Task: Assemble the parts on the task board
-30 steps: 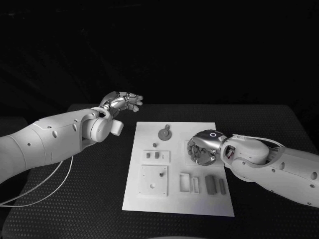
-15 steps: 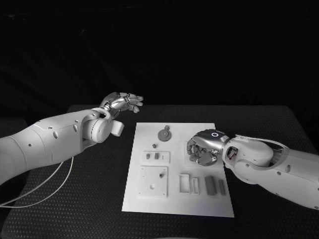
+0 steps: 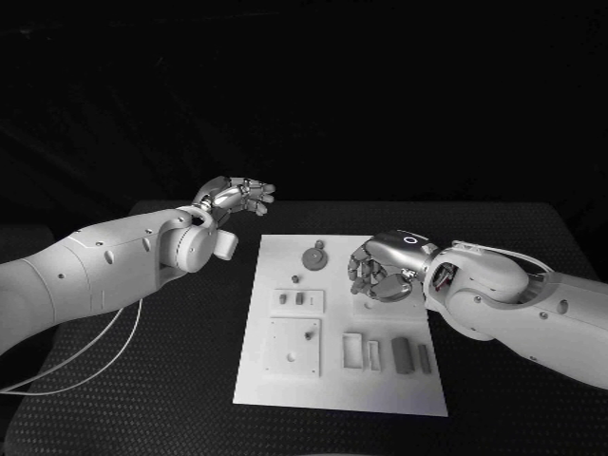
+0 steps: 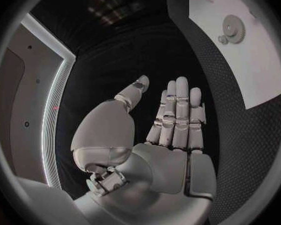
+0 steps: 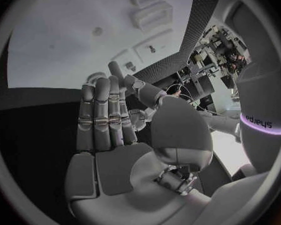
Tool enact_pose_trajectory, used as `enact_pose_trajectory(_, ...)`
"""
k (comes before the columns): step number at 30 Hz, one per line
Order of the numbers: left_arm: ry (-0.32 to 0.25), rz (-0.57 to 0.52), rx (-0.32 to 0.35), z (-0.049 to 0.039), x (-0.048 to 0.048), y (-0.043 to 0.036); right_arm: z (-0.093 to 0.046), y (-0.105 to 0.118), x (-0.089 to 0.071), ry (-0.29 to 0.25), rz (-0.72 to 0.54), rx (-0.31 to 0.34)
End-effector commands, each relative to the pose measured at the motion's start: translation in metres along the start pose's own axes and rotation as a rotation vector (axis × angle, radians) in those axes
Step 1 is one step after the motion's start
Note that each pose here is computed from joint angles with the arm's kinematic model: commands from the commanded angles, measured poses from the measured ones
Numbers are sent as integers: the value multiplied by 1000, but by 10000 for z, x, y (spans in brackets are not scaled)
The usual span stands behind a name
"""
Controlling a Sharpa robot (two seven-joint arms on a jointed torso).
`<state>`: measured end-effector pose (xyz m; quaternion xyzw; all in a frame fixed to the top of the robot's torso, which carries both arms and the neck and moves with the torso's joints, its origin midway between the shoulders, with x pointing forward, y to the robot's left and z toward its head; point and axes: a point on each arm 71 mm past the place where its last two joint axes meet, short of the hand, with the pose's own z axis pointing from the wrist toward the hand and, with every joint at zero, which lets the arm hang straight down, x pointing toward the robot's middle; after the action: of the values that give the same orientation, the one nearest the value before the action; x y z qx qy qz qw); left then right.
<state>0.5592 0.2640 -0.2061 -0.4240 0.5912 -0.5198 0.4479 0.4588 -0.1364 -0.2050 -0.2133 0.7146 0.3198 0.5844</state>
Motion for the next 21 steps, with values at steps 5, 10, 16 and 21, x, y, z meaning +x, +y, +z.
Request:
enact_pose_trajectory(5,19,-14,8,13,51,-14,200,422,94,21,109,-122)
enact_pose_trajectory(10,25,-19,8,28,94,-17,292,666,264,38,109,-182)
enact_pose_trajectory(16,29,-20,8,36,112,-19,337,877,486,70,108,-232)
enact_pose_trajectory(21,30,-20,8,34,114,-19,365,982,615,89,110,-255)
